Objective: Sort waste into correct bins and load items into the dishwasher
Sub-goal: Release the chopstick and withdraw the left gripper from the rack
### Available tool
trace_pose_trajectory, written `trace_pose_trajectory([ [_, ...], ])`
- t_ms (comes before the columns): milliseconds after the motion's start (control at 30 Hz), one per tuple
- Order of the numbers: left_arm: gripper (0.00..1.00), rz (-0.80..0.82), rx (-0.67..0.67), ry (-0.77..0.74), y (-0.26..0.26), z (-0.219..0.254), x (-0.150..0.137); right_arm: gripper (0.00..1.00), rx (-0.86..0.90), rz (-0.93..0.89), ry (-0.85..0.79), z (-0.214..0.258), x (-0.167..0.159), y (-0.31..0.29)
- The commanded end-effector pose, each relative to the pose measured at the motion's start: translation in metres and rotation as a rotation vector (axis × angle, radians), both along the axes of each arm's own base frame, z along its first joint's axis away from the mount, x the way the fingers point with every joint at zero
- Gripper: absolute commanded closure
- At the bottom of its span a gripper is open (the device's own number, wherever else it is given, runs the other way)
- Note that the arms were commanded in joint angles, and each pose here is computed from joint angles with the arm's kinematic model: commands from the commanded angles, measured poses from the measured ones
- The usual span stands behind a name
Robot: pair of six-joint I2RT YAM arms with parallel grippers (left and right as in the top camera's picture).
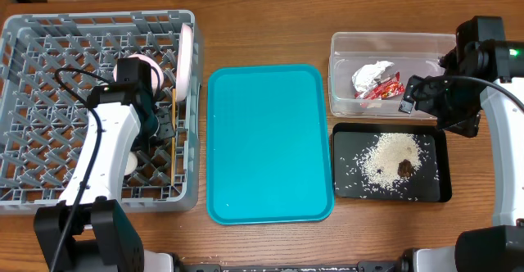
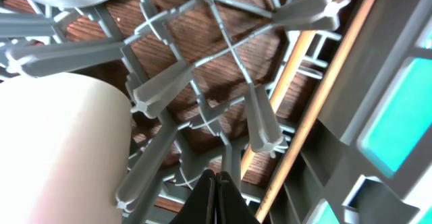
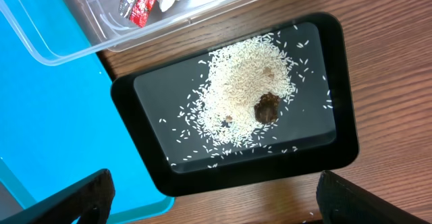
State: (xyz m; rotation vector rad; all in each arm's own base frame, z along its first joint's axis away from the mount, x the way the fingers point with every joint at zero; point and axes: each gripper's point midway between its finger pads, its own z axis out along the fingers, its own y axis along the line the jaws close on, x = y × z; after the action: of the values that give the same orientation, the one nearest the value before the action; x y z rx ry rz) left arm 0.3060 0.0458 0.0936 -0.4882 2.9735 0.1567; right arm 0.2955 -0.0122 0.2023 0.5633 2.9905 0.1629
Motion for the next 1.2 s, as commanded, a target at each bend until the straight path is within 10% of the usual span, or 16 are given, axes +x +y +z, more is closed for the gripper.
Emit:
trace_pose_trajectory([
  [0, 0.96, -0.035, -0.028, -0.163, -0.005, 0.055, 0.020, 0.00, -0.008, -0.007, -0.026, 0.004, 0.004, -0.002],
  [67, 0.90, -0.067, -0.079, -0.229, -0.016, 0.077, 0.024, 0.00, 0.005, -0.005, -0.041, 0.005, 0.008, 0.000],
  [233, 0.01, -0.144, -0.205, -0.374, -0.042, 0.117, 0.028, 0.00, 0.198, 0.086, -0.240, 0.022, 0.049, 0.034],
  [700, 0.00, -0.152, -0.178, -0.079, -0.039, 0.100, -0.054, 0.00, 0.013, 0.113, -0.296, 0.022, 0.057, 0.005],
  [1167, 0.00, -0.244, -0.125, -0.670, -0.054, 0.146, -0.105, 0.00, -0.045, 0.098, -0.688, 0.045, -0.030, 0.013],
])
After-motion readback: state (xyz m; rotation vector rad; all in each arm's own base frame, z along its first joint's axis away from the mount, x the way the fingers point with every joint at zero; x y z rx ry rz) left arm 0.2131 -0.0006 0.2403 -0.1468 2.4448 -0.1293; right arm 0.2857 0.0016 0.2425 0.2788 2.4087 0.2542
